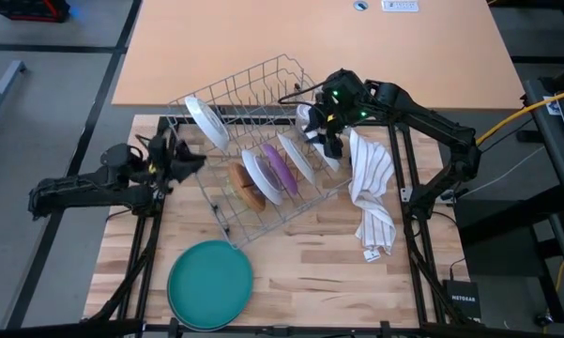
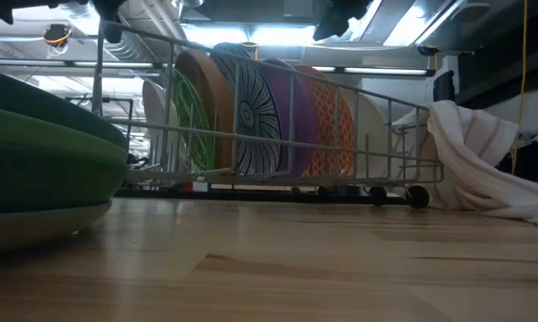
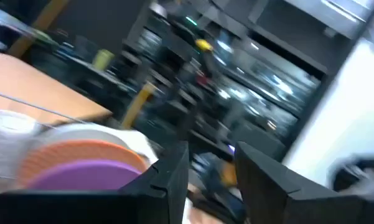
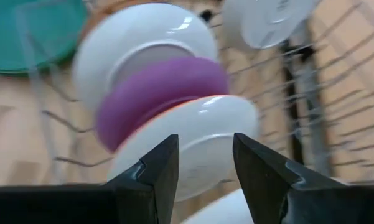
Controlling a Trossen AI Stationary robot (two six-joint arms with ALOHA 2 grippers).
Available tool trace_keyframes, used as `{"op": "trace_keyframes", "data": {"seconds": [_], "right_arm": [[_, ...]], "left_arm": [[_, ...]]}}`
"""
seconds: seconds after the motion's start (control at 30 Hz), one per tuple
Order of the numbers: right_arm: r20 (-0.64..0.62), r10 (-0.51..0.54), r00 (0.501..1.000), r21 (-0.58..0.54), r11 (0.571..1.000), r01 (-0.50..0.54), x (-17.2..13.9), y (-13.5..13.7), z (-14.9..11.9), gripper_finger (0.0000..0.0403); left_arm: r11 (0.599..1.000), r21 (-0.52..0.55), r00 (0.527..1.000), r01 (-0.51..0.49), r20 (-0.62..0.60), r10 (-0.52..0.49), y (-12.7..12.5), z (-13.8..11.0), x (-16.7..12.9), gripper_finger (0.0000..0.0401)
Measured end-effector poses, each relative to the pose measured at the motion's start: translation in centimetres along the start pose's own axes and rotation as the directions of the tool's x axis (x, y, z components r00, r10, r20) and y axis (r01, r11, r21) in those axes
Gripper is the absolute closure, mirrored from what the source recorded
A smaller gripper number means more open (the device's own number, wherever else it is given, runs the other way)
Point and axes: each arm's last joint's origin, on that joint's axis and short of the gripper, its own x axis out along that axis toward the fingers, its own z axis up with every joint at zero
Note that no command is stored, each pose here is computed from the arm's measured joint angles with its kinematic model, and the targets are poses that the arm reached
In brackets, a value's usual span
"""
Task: Sort dishes
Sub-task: Put the blue plate into the dish rack
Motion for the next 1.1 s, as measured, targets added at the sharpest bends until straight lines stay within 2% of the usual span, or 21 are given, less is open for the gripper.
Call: {"op": "trace_keyframes", "data": {"seconds": [0.2, 0.3, 0.53, 0.63, 0.73, 0.87, 1.1], "right_arm": [[0.025, 0.202, 0.979, 0.098, 0.974, -0.204, 0.0, 1.1, -0.2, 0.0246], [0.029, 0.245, 0.969, 0.109, 0.963, -0.246, 0.3, 2.1, 0.2, 0.0246], [0.014, 0.344, 0.939, 0.038, 0.938, -0.344, 1.3, 6.3, 1.7, 0.0246], [-0.007, 0.363, 0.932, 0.005, 0.932, -0.363, 1.6, 8.4, 2.3, 0.0246], [-0.035, 0.35, 0.936, 0.015, 0.937, -0.349, 1.9, 10.6, 2.8, 0.0246], [-0.066, 0.326, 0.943, 0.014, 0.945, -0.326, 2.1, 13.7, 3.3, 0.0246], [-0.045, 0.338, 0.94, -0.027, 0.94, -0.339, 2.6, 19.7, 4.3, 0.0246]], "left_arm": [[0.987, 0.04, 0.982, 0.154, -0.119, -0.148, -1.6, -1.6, 1.1, 0.0282], [0.978, 0.049, 0.965, 0.204, -0.181, -0.192, -2.6, -2.2, 2.0, 0.0282], [0.931, 0.049, 0.889, 0.362, -0.318, -0.329, -6.5, -3.3, 4.1, 0.0282], [0.913, 0.052, 0.854, 0.405, -0.38, -0.357, -8.4, -4.3, 4.8, 0.0282], [0.916, 0.047, 0.82, 0.399, -0.465, -0.333, -10.2, -5.7, 5.3, 0.0282], [0.942, 0.025, 0.773, 0.334, -0.579, -0.259, -12.3, -8.4, 5.6, 0.0282], [0.971, -0.048, 0.677, 0.232, -0.709, -0.197, -16.2, -13.3, 5.5, 0.0284]]}}
